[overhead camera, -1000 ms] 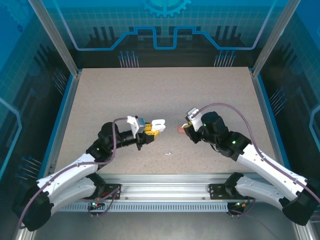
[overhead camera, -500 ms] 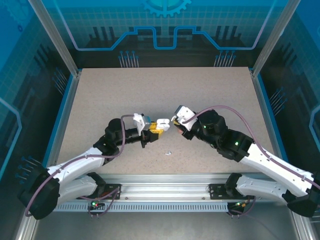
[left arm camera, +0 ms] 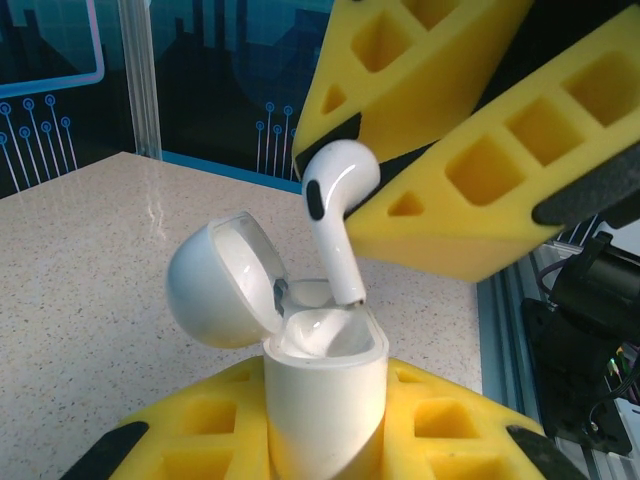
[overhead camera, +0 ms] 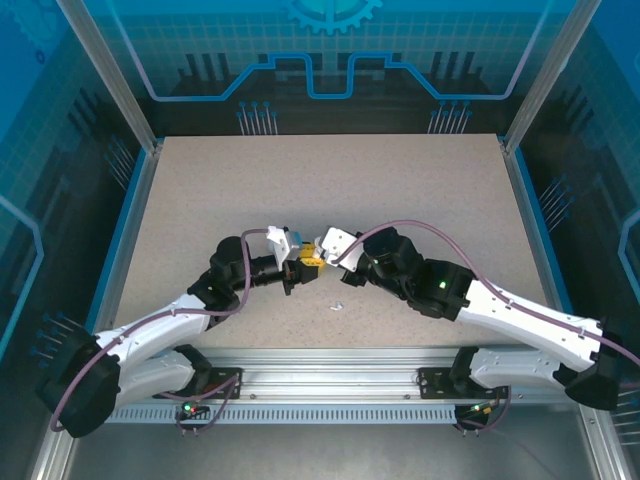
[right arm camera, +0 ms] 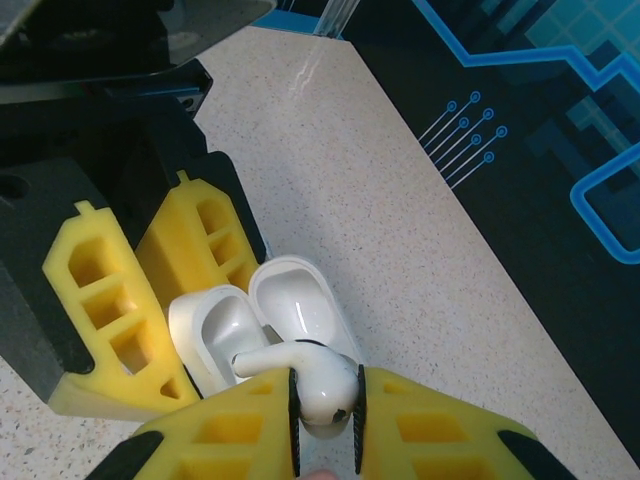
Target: Insert wireless bluetooth earbuds into charging case
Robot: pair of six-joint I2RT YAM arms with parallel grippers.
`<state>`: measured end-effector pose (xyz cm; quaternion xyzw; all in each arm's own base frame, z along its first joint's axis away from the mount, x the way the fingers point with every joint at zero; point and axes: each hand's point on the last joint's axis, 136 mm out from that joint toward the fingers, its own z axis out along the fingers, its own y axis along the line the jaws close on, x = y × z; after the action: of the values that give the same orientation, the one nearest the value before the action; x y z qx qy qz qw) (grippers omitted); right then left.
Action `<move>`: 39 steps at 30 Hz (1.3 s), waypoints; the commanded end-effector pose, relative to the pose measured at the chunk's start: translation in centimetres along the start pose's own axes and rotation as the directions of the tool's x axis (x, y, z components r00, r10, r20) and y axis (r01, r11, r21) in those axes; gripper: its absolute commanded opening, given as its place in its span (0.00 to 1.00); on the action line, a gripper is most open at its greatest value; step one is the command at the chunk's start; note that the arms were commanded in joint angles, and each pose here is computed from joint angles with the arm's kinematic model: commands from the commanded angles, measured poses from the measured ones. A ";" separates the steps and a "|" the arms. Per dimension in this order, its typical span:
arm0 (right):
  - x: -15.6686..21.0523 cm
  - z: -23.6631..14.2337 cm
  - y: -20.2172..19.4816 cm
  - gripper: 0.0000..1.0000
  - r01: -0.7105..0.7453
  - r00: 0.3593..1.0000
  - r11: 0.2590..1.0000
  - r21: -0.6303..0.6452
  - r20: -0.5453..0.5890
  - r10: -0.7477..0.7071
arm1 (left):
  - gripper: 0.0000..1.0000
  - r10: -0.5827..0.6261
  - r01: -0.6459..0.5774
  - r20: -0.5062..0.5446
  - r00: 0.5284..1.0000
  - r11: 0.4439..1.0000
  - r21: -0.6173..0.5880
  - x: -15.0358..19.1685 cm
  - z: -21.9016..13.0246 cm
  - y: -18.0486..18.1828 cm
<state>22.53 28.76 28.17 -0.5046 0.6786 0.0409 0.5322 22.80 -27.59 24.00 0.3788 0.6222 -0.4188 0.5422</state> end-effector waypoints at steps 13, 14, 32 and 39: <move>-2.2 0.7 -0.4 0.20 0.031 0.999 0.999 0.039 0.014 -0.031 | 0.01 0.035 -0.037 0.053 0.998 0.999 0.034 -2.1 0.1 -0.8; -2.2 0.8 -0.3 0.20 0.033 0.999 0.999 0.036 0.011 -0.033 | 0.01 0.035 -0.037 0.053 0.998 0.999 0.035 -2.1 0.1 -0.9; -0.8 0.8 2.0 0.31 -0.049 0.998 0.990 -0.133 -0.036 0.045 | 0.02 0.046 -0.048 0.060 0.997 0.998 0.028 -2.1 -0.2 -1.0; -1.8 -0.1 1.2 0.37 -0.107 0.994 0.981 -0.164 0.005 0.110 | 0.02 0.048 -0.049 0.062 0.997 0.998 0.024 -2.0 -0.3 -0.9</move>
<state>22.54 30.24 27.64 -0.5108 0.6981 0.0832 0.4947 22.65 -27.62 23.77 0.3808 0.6253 -0.4185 0.5375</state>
